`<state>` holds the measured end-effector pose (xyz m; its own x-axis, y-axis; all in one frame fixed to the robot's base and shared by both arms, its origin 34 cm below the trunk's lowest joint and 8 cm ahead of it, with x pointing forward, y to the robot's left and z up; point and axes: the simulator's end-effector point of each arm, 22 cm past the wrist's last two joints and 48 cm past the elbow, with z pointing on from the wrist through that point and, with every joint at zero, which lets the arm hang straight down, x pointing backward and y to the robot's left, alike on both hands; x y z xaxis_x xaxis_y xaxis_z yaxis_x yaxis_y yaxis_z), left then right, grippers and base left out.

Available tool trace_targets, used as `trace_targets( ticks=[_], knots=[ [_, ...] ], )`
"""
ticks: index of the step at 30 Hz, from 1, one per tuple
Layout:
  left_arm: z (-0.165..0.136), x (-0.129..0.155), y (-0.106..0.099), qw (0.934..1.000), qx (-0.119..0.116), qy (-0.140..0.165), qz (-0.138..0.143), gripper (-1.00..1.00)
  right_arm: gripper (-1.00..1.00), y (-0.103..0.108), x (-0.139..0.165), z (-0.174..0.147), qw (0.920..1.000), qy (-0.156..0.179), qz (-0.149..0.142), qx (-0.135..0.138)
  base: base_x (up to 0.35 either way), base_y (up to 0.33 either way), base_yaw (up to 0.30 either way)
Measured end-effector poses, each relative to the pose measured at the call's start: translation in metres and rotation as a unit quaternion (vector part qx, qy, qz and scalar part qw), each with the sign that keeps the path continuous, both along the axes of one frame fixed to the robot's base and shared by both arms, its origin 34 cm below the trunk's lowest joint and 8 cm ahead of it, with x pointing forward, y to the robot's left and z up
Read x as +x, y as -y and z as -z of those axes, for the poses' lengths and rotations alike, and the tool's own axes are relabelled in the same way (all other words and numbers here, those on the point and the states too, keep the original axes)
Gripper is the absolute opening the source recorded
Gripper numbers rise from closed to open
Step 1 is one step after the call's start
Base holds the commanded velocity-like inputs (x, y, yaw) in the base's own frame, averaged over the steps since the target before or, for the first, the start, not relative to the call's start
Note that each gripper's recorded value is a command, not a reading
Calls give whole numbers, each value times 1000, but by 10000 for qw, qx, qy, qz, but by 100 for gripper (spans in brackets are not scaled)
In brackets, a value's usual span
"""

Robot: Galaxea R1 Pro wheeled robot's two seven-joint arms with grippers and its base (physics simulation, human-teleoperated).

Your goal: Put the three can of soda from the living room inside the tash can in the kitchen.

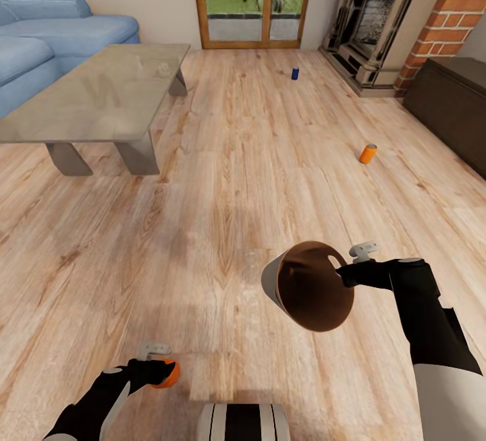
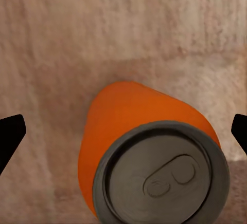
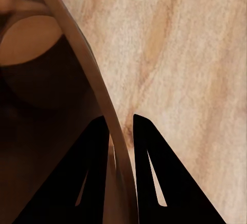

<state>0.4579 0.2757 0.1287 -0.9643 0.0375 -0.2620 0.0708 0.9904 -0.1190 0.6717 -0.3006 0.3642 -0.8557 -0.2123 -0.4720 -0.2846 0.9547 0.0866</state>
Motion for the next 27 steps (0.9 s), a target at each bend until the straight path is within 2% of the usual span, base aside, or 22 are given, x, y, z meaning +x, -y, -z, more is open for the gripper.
trace_targets(
  ticks=[27],
  knots=[
    [17, -18, 0, 9997, 5, -224, -1, 100, -100, -1, -7, 27, 9997, -229, -1, 4, 0, 0, 0]
  ],
)
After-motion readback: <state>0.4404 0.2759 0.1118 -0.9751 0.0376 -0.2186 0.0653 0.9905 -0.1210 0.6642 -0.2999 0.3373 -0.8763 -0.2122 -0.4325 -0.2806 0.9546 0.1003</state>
